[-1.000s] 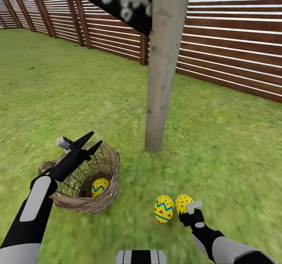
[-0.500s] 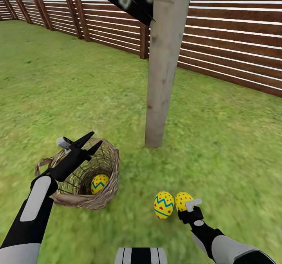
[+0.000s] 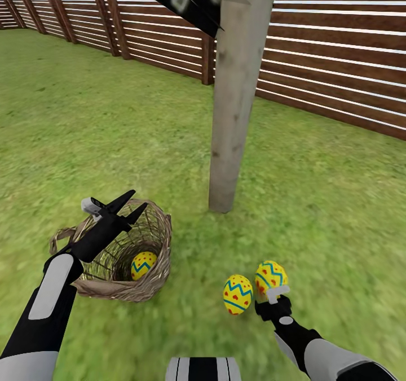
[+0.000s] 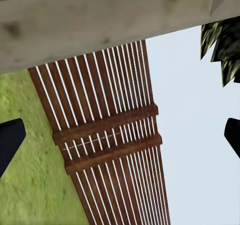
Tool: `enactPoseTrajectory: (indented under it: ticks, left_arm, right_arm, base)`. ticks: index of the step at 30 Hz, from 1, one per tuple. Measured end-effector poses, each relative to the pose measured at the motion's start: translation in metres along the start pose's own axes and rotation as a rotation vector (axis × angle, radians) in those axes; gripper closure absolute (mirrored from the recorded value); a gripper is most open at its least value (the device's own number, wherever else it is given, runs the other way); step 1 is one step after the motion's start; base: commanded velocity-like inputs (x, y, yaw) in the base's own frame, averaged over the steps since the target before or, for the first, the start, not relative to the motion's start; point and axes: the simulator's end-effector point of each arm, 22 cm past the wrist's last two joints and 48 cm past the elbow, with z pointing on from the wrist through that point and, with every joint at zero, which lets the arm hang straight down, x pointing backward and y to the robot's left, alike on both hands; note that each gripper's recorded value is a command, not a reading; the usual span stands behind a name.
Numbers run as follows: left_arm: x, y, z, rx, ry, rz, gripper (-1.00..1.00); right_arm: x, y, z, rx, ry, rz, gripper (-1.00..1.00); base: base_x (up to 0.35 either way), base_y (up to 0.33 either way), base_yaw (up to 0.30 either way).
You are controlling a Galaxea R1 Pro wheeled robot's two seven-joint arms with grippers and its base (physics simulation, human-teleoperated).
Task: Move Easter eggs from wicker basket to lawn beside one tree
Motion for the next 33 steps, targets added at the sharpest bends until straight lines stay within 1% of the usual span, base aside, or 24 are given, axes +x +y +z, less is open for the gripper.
enactPoseTrajectory:
  ticks: [4, 9, 12, 22, 24, 25, 26, 28, 29, 30, 31, 33]
  left_arm:
    - [0.000, 0.000, 0.000, 0.000, 0.000, -0.001, -1.00]
    - [0.001, -0.009, 0.002, -0.001, 0.008, 0.016, -1.00]
    - [0.000, -0.016, 0.003, 0.004, 0.011, 0.026, -1.00]
    - [-0.004, -0.043, 0.003, 0.037, 0.013, 0.049, -1.00]
    - [-0.004, -0.050, 0.003, 0.045, 0.013, 0.054, -1.00]
    - [-0.005, -0.052, 0.003, 0.048, 0.013, 0.057, -1.00]
    - [-0.005, -0.055, 0.003, 0.052, 0.013, 0.060, -1.00]
    - [-0.005, -0.061, 0.003, 0.058, 0.014, 0.066, -1.00]
    - [-0.005, -0.063, 0.004, 0.061, 0.014, 0.068, -1.00]
    - [-0.005, -0.066, 0.004, 0.064, 0.014, 0.071, -1.00]
    - [-0.005, -0.068, 0.004, 0.067, 0.014, 0.073, -1.00]
    - [-0.005, -0.073, 0.004, 0.074, 0.014, 0.078, -1.00]
  right_arm:
    - [0.000, 0.002, 0.000, -0.004, 0.001, 0.002, -1.00]
    - [-0.012, -0.002, -0.005, 0.002, -0.021, 0.004, -1.00]
    - [-0.028, -0.005, -0.007, 0.005, -0.052, 0.011, -1.00]
    - [-0.051, -0.010, -0.018, 0.015, -0.093, 0.014, -1.00]
    - [-0.068, -0.013, -0.020, 0.018, -0.126, 0.021, -1.00]
    - [-0.084, -0.014, -0.022, 0.019, -0.156, 0.027, -1.00]
    - [-0.094, -0.014, -0.024, 0.019, -0.169, 0.030, -1.00]
    - [-0.111, -0.016, -0.027, 0.021, -0.160, 0.030, -1.00]
    - [-0.122, -0.017, -0.029, 0.021, -0.165, 0.031, -1.00]
    - [-0.140, -0.017, -0.033, 0.019, -0.180, 0.034, -1.00]
    - [-0.153, -0.016, -0.038, 0.017, -0.180, 0.035, -1.00]
    - [-0.179, -0.015, -0.050, 0.012, -0.166, 0.031, -1.00]
  base:
    - [0.000, 0.000, 0.000]
    - [0.000, 0.000, 0.000]
    - [0.000, 0.000, 0.000]
    - [0.000, 0.000, 0.000]
    - [0.000, 0.000, 0.000]
    - [0.000, 0.000, 0.000]
    - [0.000, 0.000, 0.000]
    - [0.000, 0.000, 0.000]
    - [0.000, 0.000, 0.000]
    - [0.000, 0.000, 0.000]
    - [0.000, 0.000, 0.000]
    - [0.000, 0.000, 0.000]
